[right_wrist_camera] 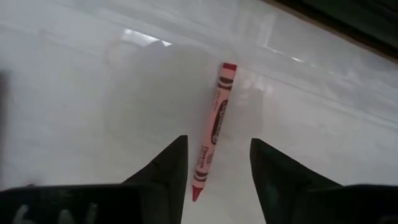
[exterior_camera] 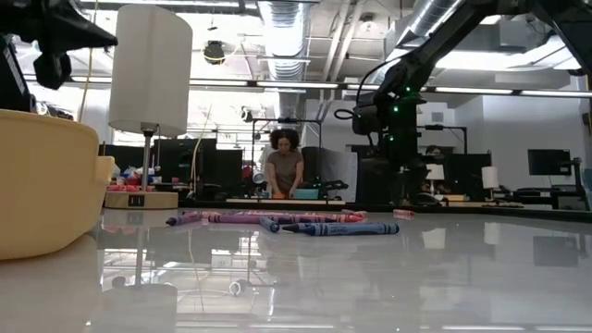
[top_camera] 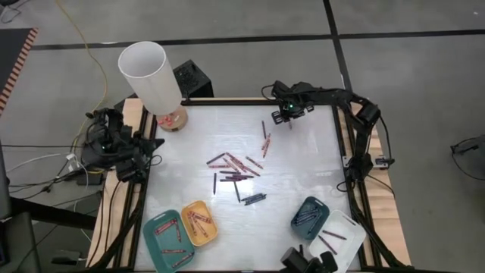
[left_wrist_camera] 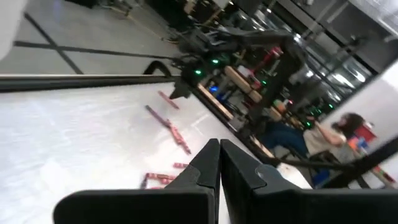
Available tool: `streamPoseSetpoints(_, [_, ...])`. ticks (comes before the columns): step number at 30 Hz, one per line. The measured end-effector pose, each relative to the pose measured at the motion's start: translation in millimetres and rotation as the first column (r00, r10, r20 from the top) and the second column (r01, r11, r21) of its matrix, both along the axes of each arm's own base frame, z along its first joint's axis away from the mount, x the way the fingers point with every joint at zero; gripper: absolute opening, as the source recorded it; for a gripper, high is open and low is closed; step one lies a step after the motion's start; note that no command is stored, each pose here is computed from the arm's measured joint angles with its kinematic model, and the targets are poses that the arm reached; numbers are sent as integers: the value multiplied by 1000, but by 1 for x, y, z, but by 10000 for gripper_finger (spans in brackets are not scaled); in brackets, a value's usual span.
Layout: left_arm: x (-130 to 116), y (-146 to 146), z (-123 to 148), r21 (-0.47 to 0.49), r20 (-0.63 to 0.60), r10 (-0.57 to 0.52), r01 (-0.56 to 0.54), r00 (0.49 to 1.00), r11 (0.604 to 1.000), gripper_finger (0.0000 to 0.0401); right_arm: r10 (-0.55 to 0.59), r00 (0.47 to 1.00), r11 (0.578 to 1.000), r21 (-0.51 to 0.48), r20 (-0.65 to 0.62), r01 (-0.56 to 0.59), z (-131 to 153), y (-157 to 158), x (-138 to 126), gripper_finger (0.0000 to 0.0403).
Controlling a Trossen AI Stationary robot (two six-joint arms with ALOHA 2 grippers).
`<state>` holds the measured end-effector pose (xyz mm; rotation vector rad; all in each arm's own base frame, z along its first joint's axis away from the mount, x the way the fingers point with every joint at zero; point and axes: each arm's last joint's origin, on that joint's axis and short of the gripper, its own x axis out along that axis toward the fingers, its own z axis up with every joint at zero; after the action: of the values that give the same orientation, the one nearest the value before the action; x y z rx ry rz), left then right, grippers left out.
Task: Sort crayons
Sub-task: Put the red crayon into the blue bin
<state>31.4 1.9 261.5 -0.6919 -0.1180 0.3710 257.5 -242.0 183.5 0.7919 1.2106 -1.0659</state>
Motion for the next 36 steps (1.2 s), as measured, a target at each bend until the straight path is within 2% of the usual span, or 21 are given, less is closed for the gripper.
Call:
streamPoseSetpoints(11, [-2,4,-15,-25,-4,21,-21,1000,999,0,-44,999,999,-7,16,44,0,4,4,149])
streamPoseSetpoints(19, [-3,5,-19,-27,-22,-5,4,1000,1000,0,-64,998,996,69,0,64,-24,2,11,143])
streamPoseSetpoints(23, [-2,4,-19,-35,-29,-24,23,999,999,0,-53,997,997,48,-55,56,-28,6,15,138])
streamPoseSetpoints(27, [-2,5,-19,-33,-29,-23,22,999,999,0,-46,997,998,51,-61,49,-29,9,17,102])
streamPoseSetpoints(32, [-3,5,-20,-17,-37,-23,22,999,1000,0,-34,997,998,56,-65,38,-29,11,18,22])
streamPoseSetpoints(36, [-2,4,-20,17,-60,-42,43,997,999,0,-6,998,999,44,-59,8,-25,14,20,10])
